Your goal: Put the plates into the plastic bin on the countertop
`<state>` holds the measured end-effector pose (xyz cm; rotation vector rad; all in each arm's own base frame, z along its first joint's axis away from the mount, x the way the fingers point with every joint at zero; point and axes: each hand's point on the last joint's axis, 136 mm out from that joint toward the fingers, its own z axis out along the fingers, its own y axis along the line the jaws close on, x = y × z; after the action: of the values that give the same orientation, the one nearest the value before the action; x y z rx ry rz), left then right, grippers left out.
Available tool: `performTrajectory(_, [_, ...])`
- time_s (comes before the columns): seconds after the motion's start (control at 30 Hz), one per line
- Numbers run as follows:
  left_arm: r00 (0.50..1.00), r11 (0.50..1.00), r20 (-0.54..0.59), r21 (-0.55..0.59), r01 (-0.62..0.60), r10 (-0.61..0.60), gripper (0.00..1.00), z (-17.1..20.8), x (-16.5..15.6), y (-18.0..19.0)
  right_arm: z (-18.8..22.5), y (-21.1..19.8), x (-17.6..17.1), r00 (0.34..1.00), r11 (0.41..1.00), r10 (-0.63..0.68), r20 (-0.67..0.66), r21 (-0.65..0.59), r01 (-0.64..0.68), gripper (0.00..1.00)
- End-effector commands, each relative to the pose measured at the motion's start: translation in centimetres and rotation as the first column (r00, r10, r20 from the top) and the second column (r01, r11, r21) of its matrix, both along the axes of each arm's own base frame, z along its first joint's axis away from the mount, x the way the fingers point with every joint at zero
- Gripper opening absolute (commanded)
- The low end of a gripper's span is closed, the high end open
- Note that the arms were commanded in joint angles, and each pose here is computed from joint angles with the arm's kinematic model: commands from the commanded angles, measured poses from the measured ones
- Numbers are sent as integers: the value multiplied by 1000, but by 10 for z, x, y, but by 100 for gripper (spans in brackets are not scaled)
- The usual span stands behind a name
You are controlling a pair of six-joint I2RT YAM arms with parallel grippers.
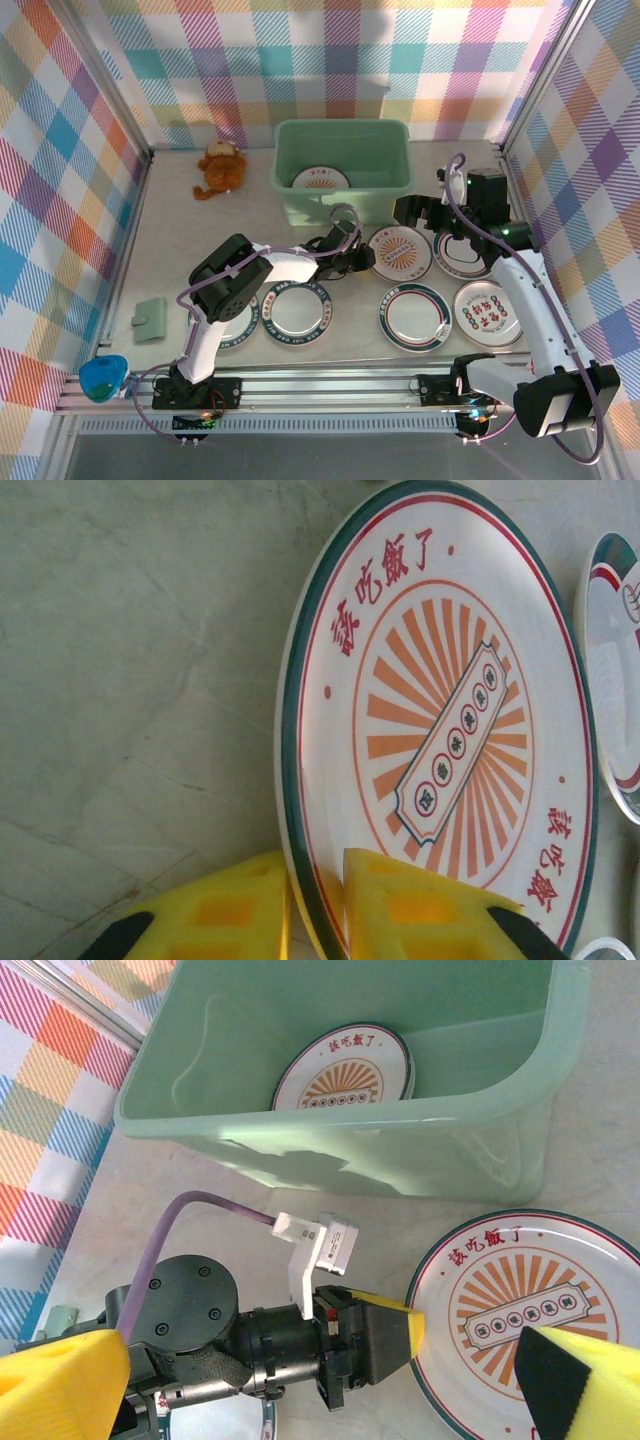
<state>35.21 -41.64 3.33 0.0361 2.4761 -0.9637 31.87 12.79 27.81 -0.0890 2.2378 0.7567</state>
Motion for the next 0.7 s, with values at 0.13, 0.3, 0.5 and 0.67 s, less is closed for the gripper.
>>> performTrajectory(0.13, [999,998,34,33,-44,43,14,9,-9,16,4,2,1,1000,1000,7,16,24,-7,99])
performTrajectory(0.3, [996,998,72,32,-63,60,10,26,-9,24,5,3,1,1000,1000,8,16,30,-8,99])
performTrajectory(0.5, [994,999,103,22,-46,43,4,45,-13,26,5,3,1,1000,999,6,13,35,-6,99])
performTrajectory(0.67, [993,999,116,46,-6,1,1,58,-24,30,5,3,2,1000,999,5,13,41,-5,99])
